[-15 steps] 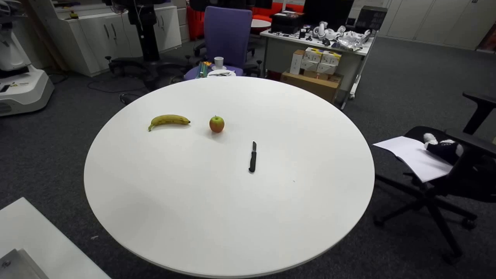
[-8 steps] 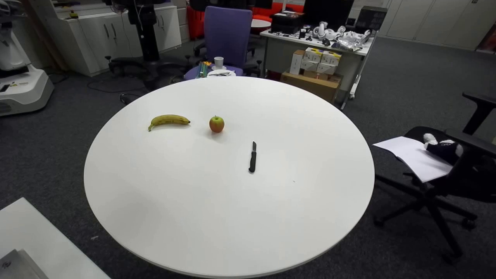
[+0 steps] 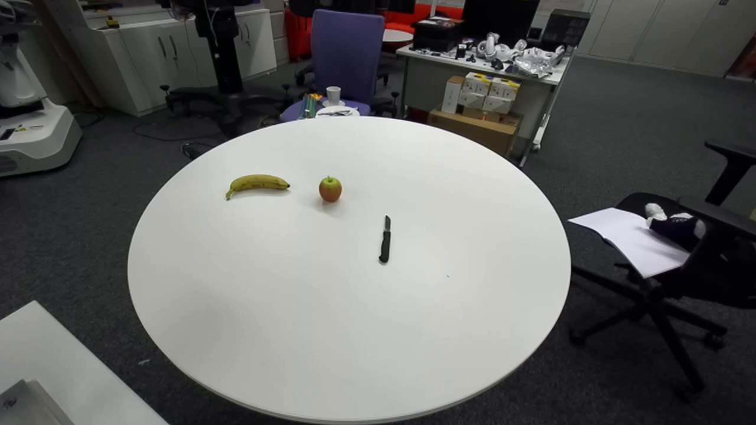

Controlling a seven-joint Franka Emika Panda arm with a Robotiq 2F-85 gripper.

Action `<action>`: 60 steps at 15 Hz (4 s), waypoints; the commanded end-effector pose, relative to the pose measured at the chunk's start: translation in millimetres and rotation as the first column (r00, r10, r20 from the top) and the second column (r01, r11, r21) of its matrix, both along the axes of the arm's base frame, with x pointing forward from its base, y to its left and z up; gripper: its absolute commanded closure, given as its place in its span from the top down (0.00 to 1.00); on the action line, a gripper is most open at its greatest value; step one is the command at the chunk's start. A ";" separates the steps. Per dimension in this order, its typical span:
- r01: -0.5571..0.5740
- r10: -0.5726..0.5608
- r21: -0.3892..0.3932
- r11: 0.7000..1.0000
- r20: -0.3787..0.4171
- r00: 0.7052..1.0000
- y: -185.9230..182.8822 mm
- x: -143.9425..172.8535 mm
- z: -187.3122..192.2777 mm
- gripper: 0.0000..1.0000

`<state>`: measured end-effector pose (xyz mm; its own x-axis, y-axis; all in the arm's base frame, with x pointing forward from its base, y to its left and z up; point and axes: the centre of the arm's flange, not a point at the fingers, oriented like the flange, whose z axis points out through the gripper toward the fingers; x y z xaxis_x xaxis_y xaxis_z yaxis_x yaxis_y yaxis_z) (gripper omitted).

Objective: Put the knife next to the apple

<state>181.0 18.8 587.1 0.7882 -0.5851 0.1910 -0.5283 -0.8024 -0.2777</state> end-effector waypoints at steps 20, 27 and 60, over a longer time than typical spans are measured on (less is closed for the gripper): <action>0.184 -0.185 -0.017 0.983 -0.073 0.980 -55.8 36.3 42.7 1.00; 0.294 -0.296 -0.038 0.955 -0.063 0.953 -116.5 103.3 49.5 1.00; 0.111 -0.153 -0.197 0.974 -0.211 0.965 -207.2 250.2 35.0 1.00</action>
<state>384.0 -179.5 622.2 0.7560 -0.6417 0.1296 -0.6449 -0.7640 -0.0205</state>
